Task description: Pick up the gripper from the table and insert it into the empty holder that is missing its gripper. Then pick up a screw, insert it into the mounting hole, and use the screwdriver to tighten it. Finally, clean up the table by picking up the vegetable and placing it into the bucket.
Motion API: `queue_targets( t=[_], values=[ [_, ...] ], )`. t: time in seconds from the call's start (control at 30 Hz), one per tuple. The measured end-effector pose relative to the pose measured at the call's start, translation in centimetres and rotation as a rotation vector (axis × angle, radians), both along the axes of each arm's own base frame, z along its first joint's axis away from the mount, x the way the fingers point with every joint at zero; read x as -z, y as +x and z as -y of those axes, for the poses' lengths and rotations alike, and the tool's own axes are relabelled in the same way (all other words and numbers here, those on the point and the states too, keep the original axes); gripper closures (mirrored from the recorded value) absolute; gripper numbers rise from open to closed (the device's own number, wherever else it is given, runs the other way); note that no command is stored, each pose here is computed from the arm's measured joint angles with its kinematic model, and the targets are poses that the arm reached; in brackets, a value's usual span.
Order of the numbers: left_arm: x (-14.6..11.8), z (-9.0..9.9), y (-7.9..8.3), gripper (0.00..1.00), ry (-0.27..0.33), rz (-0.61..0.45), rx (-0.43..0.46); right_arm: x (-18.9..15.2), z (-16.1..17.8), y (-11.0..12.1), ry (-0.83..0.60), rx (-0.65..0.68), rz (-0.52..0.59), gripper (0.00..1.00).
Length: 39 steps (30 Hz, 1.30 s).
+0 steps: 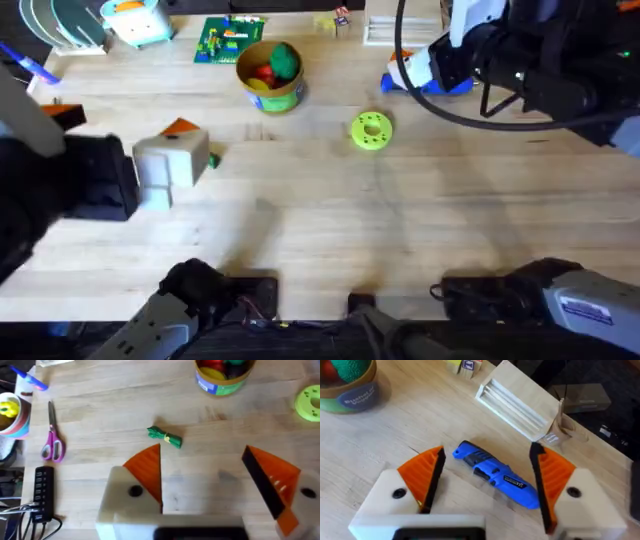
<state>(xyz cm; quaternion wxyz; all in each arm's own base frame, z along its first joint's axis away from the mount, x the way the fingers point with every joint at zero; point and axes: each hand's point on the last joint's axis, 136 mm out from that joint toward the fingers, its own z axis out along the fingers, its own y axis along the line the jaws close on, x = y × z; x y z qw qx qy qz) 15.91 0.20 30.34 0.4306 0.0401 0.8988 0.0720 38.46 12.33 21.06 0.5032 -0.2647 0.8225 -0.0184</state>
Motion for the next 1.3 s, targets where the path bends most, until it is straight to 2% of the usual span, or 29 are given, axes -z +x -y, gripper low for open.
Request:
queue_targets(
  t=[0.13,0.2,0.3,0.37,0.57,0.67,0.73,0.97,1.13,1.3],
  values=[
    [-1.8,1.3,2.4,0.008,-0.008,-0.031,-0.027,0.0,0.0,0.0,0.002,0.001,-0.001,0.01],
    [-1.5,1.7,3.1,0.009,-0.004,-0.063,-0.038,0.0,0.0,0.0,0.002,0.001,-0.001,0.01],
    [-0.8,2.0,3.7,0.009,-0.041,-0.091,-0.098,0.0,0.0,0.0,0.002,0.001,-0.001,0.01],
    [-0.5,1.6,4.1,0.01,-0.084,-0.097,-0.175,0.0,0.0,0.0,0.002,0.001,-0.001,0.01],
    [1.4,-1.7,4.7,0.01,-0.2,-0.111,-0.476,0.0,0.0,0.0,0.002,0.001,-0.001,0.01],
    [3.5,-3.2,5.6,0.01,-0.258,-0.122,-0.597,0.0,0.0,0.0,0.002,0.001,-0.001,0.01],
    [5.0,-3.9,6.5,0.01,-0.294,-0.128,-0.644,0.0,0.0,0.0,0.002,0.001,-0.001,0.01],
    [13.4,-5.7,9.2,0.01,-0.43,-0.222,-0.713,0.0,0.0,0.0,0.002,0.001,-0.001,0.01],
    [17.6,-7.0,9.6,0.009,-0.49,-0.338,-0.774,0.0,0.0,0.0,0.002,0.001,-0.001,0.01],
    [21.0,-7.8,10.0,0.008,-0.509,-0.451,-0.824,0.0,0.0,0.0,0.002,0.001,-0.001,0.01]
  ],
)
